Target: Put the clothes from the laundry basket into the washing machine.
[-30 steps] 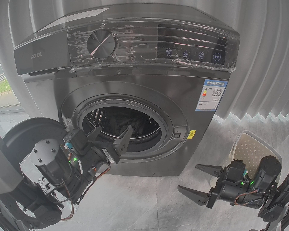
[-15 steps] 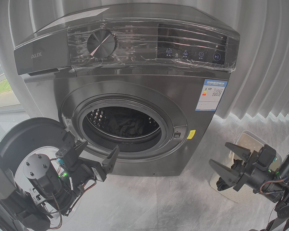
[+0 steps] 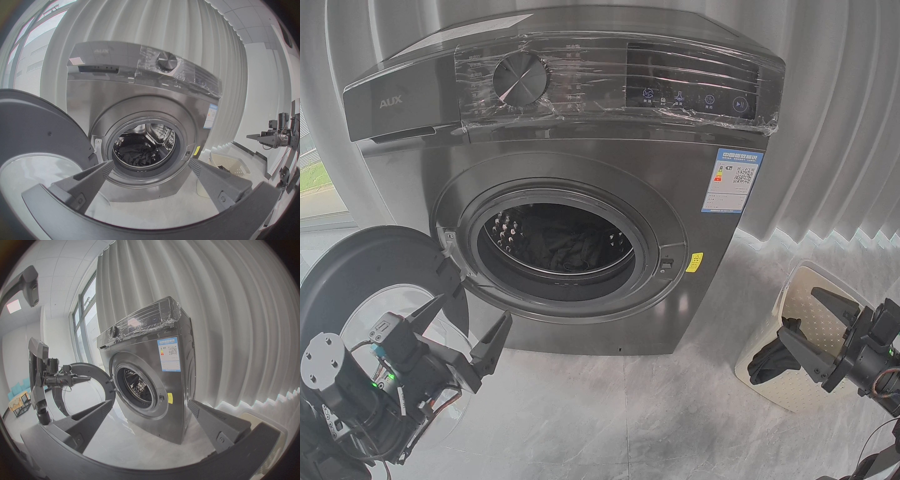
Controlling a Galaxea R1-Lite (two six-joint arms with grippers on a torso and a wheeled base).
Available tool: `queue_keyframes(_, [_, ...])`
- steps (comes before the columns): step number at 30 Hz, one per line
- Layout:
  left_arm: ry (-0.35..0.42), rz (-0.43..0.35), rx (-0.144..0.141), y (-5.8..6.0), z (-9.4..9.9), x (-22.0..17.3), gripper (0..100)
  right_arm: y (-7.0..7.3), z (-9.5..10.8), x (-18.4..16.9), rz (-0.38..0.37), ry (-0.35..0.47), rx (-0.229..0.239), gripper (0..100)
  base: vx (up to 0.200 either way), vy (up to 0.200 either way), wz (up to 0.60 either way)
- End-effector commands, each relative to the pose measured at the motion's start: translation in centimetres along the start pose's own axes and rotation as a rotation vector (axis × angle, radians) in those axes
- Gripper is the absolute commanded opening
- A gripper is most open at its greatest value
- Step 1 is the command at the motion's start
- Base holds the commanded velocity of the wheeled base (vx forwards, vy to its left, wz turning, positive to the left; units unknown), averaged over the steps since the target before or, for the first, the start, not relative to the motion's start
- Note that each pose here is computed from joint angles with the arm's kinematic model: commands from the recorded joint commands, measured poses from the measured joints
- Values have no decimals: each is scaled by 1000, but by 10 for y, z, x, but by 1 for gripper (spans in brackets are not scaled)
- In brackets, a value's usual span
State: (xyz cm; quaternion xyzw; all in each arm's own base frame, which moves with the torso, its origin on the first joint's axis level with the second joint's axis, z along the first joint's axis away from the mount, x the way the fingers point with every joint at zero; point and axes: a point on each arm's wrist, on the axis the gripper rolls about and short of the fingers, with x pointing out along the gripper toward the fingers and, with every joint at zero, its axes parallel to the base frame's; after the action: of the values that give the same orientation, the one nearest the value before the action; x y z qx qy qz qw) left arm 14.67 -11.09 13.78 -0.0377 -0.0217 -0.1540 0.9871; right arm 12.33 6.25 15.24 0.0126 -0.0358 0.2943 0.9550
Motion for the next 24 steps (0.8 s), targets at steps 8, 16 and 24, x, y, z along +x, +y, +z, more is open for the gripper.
queue_keyframes(8, [-65,6,-17,11,13,-26,100,-6,10,-42,-121,-49,-101,100,-100,0,0])
queue_keyframes(16, [-45,42,-8,16,11,-25,100,-7,12,-68,-205,-59,-173,100,-50,0,0])
queue_keyframes(24, [-42,118,4,28,11,-22,100,7,1,-105,-251,-55,-176,100,-50,0,0])
